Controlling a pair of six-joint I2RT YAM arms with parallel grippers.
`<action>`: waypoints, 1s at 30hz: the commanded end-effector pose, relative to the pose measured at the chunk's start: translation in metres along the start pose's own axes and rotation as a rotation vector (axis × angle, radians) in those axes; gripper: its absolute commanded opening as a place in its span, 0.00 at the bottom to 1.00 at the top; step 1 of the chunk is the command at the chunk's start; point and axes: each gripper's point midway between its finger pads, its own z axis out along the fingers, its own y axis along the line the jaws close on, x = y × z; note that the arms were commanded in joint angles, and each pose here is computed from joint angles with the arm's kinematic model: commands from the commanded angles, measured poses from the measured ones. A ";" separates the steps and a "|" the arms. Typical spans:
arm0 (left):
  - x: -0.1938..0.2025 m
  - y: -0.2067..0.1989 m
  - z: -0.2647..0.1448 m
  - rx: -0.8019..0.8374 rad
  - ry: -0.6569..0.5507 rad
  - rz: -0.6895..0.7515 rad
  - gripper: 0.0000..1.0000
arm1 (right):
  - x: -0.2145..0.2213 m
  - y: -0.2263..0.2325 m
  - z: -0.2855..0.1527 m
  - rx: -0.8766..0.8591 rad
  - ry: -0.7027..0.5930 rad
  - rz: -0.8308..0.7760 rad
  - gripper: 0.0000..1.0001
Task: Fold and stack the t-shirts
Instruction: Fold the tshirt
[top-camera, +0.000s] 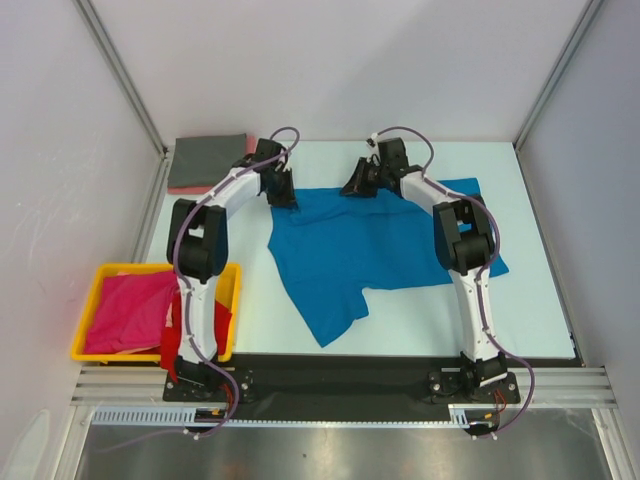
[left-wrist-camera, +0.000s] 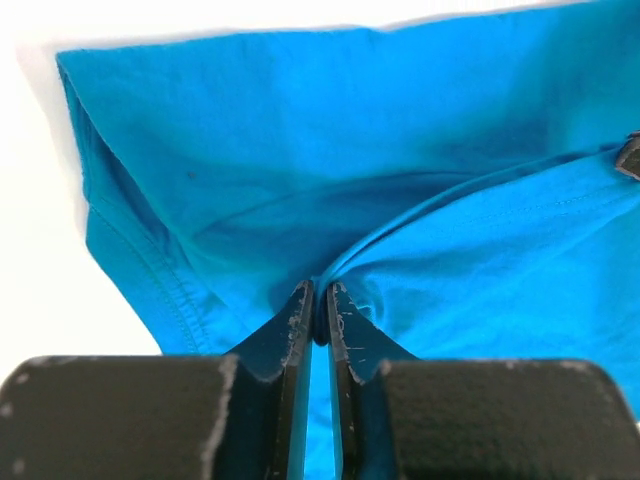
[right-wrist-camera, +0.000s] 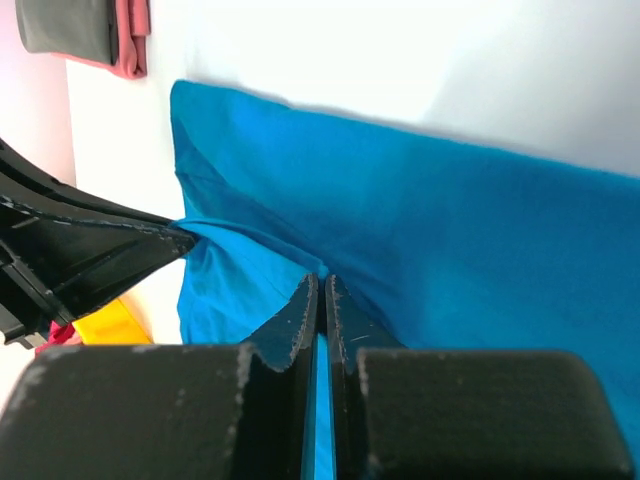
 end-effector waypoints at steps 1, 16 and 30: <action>-0.021 0.004 -0.006 -0.021 -0.039 0.017 0.15 | -0.018 0.007 0.005 -0.044 -0.042 -0.003 0.01; -0.049 0.019 -0.002 -0.060 -0.065 -0.027 0.43 | -0.034 -0.004 0.020 -0.030 -0.057 0.031 0.16; -0.015 -0.024 -0.026 0.183 -0.025 -0.126 0.35 | -0.035 0.030 -0.018 0.047 0.010 -0.018 0.18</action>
